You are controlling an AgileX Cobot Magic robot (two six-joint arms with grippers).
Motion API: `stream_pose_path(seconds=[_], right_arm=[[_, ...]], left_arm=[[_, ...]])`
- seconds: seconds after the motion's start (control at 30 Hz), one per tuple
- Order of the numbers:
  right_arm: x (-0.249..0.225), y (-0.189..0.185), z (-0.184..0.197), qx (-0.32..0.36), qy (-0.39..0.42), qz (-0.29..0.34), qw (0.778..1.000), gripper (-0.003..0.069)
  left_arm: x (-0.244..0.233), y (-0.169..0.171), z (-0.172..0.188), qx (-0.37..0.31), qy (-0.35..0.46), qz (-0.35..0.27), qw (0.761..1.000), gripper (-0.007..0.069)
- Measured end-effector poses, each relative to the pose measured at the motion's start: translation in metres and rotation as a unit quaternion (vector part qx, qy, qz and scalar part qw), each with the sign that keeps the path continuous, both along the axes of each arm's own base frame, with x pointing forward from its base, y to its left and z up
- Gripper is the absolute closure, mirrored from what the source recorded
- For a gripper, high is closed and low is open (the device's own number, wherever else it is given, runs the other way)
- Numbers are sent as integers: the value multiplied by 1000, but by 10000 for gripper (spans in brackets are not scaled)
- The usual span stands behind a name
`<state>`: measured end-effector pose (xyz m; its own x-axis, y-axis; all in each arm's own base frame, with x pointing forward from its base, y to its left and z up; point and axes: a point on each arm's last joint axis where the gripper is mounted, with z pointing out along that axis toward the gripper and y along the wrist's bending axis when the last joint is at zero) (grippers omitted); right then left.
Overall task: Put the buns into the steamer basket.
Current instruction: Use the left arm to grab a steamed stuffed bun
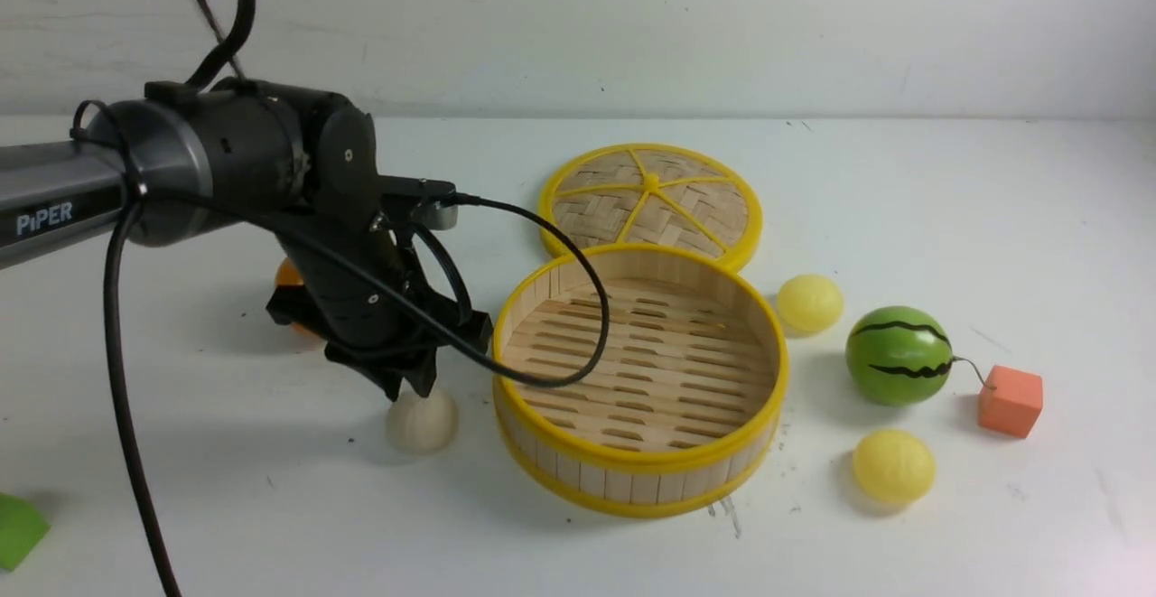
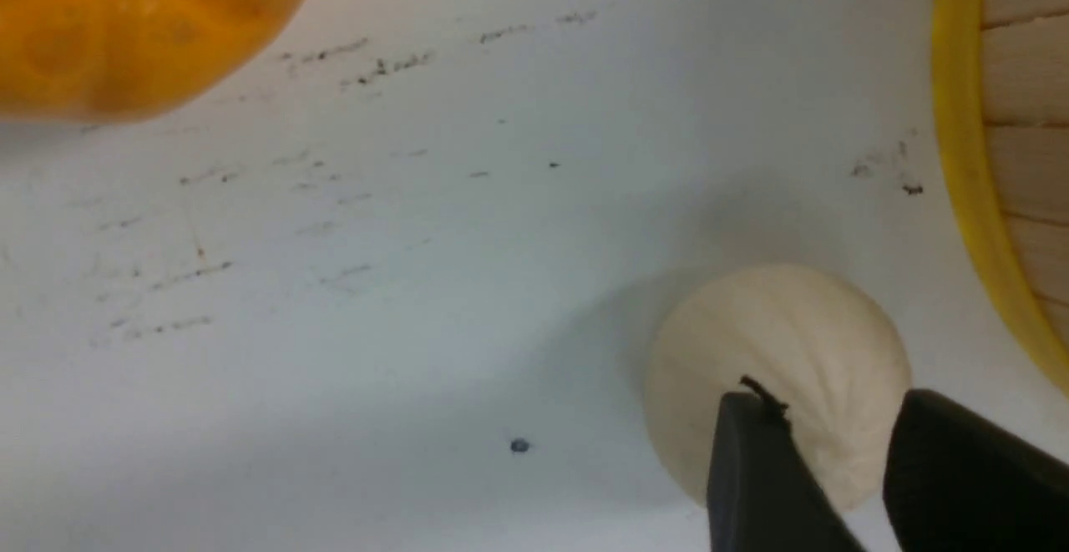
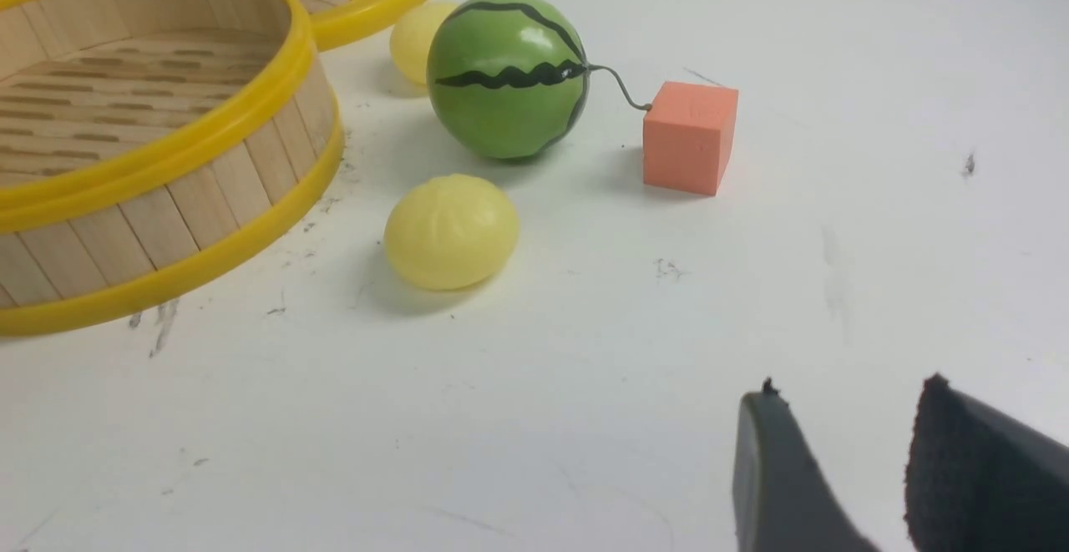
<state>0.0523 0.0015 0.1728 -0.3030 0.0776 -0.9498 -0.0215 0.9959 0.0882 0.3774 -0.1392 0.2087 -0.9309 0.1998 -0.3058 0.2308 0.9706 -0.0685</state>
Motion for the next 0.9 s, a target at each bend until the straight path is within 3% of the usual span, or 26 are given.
stream_pose_path(seconds=[0.13, 0.47, 0.73, 0.9], right_arm=[[0, 0, 0, 0, 0, 0, 1000, 419], [0, 0, 0, 0, 0, 0, 1000, 419], [0, 0, 0, 0, 0, 0, 1000, 418], [0, 0, 0, 0, 0, 0, 1000, 418]], left_arm=[[5, -2, -12, 0, 1, 1, 1000, 350], [10, -4, -20, -3, -11, 1, 1000, 347], [10, -3, -19, 0, 0, 1, 1000, 522], [10, -4, -14, 3, 9, 0, 1000, 517]])
